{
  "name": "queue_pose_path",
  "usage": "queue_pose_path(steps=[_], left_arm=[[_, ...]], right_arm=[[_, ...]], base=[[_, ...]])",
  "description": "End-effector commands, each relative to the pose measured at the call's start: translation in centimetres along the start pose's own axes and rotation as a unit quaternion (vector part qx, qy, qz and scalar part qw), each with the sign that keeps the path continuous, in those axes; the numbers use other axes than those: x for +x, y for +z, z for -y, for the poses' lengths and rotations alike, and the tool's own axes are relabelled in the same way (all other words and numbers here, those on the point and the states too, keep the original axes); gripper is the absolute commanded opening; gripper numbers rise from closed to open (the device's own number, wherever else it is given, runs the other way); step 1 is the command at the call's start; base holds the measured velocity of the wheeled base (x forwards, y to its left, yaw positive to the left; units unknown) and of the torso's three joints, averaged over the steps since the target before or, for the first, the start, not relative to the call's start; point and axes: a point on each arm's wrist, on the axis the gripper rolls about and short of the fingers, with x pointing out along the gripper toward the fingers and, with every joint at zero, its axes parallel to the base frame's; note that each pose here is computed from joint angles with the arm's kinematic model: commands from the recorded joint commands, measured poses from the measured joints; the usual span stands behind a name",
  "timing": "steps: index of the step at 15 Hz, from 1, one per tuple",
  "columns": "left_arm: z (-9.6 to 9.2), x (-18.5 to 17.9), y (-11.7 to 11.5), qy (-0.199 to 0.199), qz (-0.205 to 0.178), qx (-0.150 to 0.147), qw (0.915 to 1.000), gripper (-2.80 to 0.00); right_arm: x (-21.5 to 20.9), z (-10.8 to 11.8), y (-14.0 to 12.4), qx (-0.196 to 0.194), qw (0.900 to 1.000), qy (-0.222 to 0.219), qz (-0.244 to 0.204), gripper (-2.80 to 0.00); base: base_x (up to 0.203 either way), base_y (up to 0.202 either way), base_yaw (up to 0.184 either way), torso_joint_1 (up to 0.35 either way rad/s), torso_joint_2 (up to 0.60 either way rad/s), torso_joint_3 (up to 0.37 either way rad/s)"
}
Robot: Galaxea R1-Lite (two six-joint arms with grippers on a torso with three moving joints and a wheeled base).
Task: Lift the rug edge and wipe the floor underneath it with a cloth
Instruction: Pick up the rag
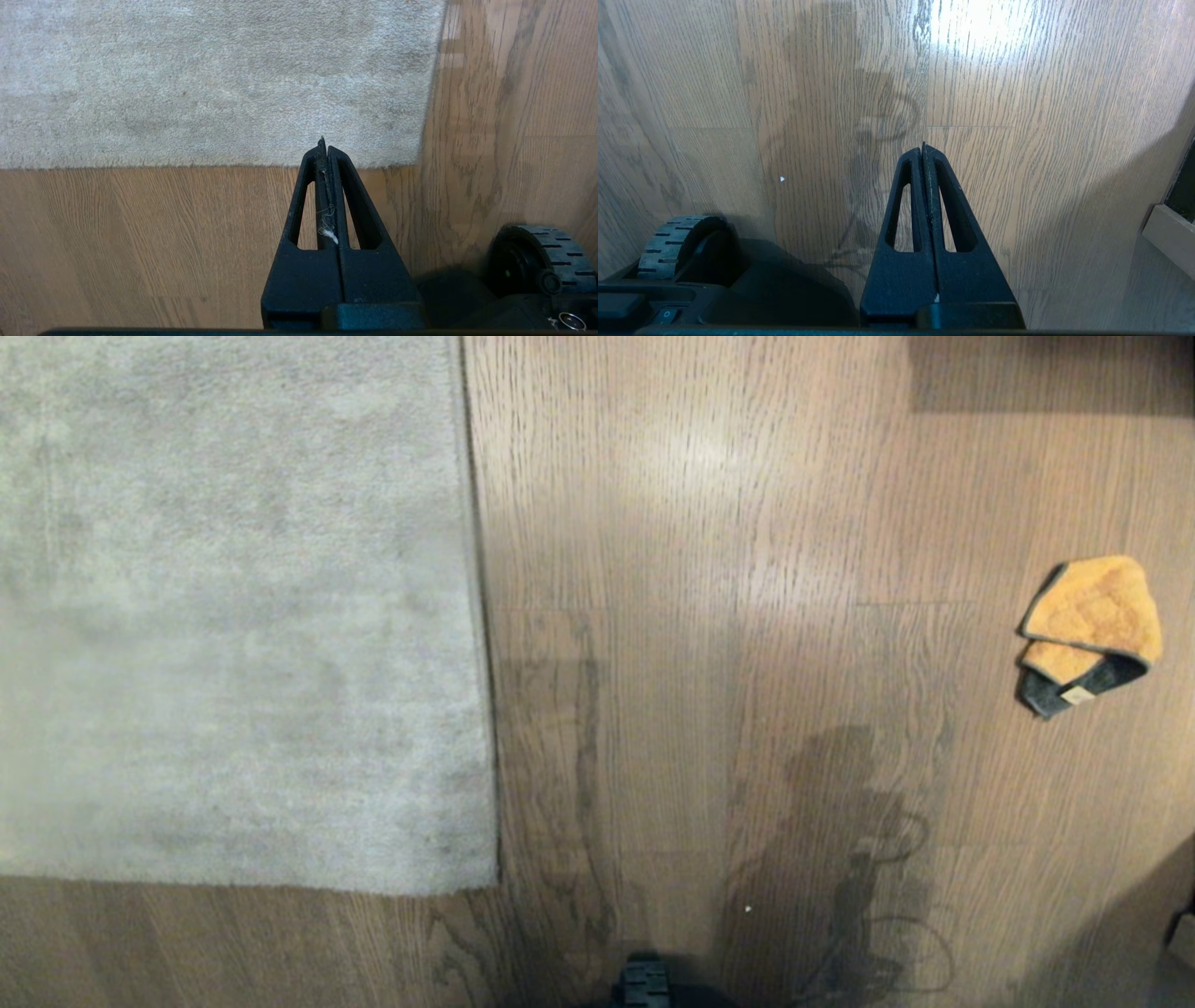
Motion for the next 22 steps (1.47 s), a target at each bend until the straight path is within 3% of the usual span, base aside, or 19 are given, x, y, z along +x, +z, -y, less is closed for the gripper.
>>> queue_pose_path(steps=[1, 7, 14, 22], left_arm=[[0.0, 0.0, 0.01, 0.0, 0.0, 0.0, 1.0, -2.8], [0.0, 0.0, 0.01, 0.0, 0.0, 0.0, 1.0, -2.8], [0.0, 0.0, 0.01, 0.0, 0.0, 0.0, 1.0, -2.8], [0.0, 0.0, 0.01, 0.0, 0.0, 0.0, 1.0, -2.8]], right_arm=[[0.0, 0.0, 0.0, -0.001, 1.0, 0.001, 0.0, -2.8], [0.0, -0.01, -0.02, -0.007, 1.0, 0.001, 0.0, -2.8], [-0.01, -0.13, -0.03, -0.079, 0.997, 0.028, 0.001, -2.8], [-0.02, -0.13, -0.07, -0.072, 0.997, 0.029, -0.002, -2.8]], base=[[0.0, 0.0, 0.0, 0.0, 0.0, 0.0], [0.0, 0.0, 0.0, 0.0, 0.0, 0.0], [0.0, 0.0, 0.0, 0.0, 0.0, 0.0], [0.0, 0.0, 0.0, 0.0, 0.0, 0.0]])
